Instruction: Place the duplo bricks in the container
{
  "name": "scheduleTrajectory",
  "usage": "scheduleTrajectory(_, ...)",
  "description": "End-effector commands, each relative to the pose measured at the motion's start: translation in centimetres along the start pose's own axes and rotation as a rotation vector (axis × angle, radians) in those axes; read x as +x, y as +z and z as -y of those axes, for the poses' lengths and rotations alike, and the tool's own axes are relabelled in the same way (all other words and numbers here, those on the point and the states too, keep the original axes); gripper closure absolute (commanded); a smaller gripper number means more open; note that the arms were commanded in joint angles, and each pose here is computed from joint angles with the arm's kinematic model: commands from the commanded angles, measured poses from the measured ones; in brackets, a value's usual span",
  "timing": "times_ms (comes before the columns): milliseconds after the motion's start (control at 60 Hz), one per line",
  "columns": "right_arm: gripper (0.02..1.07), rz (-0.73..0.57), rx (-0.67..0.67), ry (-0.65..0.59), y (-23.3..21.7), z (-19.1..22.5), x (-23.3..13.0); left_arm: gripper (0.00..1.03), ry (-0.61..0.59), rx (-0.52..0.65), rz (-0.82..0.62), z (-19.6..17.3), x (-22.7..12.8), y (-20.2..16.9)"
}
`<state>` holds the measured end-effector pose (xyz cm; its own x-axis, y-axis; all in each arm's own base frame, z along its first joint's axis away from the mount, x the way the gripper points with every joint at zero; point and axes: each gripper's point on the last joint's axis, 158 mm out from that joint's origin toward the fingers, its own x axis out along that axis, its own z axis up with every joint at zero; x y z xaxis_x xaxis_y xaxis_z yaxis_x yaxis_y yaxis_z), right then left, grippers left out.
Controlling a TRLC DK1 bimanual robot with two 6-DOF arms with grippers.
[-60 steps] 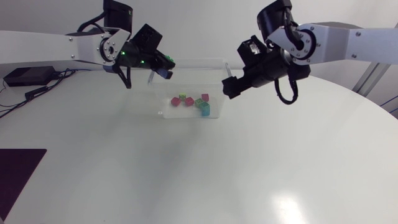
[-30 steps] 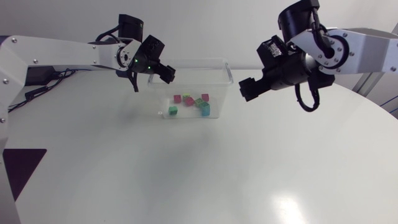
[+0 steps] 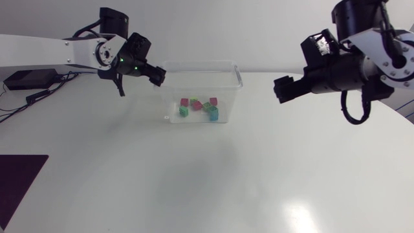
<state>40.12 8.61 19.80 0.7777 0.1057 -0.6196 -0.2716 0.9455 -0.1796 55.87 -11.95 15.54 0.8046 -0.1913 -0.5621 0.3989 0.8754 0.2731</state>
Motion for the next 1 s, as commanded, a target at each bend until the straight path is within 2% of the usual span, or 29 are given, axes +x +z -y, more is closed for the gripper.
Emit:
scheduleTrajectory(0, 0.07, 0.012, 0.024, -0.033, -0.6, 1.2, -0.7, 0.04, 0.033, -0.032, 0.030, -1.2, -2.2, 0.5)
scheduleTrajectory(250, 0.07, 0.029, 0.052, -0.156, -1.9, 4.2, -3.1, 0.04, 0.187, -0.037, 0.116, -4.0, -7.1, 1.4)
scheduleTrajectory(483, 0.07, 0.055, 0.097, -0.243, -3.3, 6.0, -5.4, 0.04, 0.241, -0.039, 0.125, -5.8, -11.1, 0.3)
scheduleTrajectory(650, 0.07, 0.101, 0.118, -0.288, -3.6, 7.0, -7.6, 0.04, 0.253, -0.032, 0.134, -5.6, -13.7, -0.6)
scheduleTrajectory(800, 0.07, 0.119, 0.125, -0.319, -4.4, 7.5, -9.3, 0.04, 0.274, -0.075, 0.191, -5.5, -17.6, -0.5)
scheduleTrajectory(983, 0.07, 0.178, 0.158, -0.381, -4.9, 8.7, -11.9, 0.04, 0.324, -0.114, 0.220, -5.2, -21.6, -2.4)
